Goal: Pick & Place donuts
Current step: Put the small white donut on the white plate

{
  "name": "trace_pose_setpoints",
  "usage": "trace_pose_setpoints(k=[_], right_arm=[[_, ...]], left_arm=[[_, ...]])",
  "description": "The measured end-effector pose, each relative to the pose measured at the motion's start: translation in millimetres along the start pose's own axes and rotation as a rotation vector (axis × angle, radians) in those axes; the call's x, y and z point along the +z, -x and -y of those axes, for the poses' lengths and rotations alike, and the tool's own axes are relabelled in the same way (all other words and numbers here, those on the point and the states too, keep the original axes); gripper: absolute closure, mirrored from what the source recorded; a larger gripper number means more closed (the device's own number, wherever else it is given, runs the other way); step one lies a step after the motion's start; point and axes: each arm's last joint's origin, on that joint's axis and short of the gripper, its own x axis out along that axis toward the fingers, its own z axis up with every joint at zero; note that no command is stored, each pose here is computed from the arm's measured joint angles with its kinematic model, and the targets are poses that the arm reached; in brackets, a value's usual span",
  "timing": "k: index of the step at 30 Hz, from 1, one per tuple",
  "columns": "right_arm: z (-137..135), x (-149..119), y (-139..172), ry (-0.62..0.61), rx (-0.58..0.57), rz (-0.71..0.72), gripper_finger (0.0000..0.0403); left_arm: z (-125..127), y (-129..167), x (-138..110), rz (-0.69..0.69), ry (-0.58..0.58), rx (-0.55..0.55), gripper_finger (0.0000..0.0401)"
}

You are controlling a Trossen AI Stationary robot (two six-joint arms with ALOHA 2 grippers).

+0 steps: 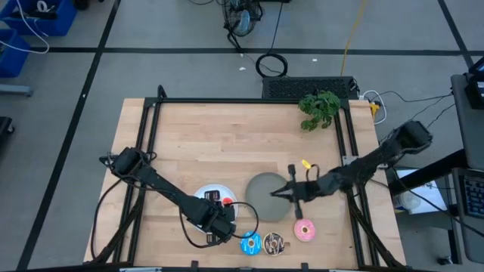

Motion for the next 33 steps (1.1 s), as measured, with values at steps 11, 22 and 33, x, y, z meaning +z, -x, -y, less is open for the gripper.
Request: trace_pose_setpoints(k=[11, 22, 33], right_arm=[[-30, -36, -35, -0.128, -0.024, 0.125, 0.0403], [-53, -44, -93, -0.114, -0.017, -0.017, 0.0403], [-58, -46, -128, -0.127, 0.009, -0.08, 0.0403]], left_arm=[[2, 0, 6, 0.076, 0.069, -0.002, 0.0215], [8, 1, 4, 0.087, 0.077, -0.023, 0.0215], [13, 2, 3, 0.101, 0.094, -0.042, 0.0215]])
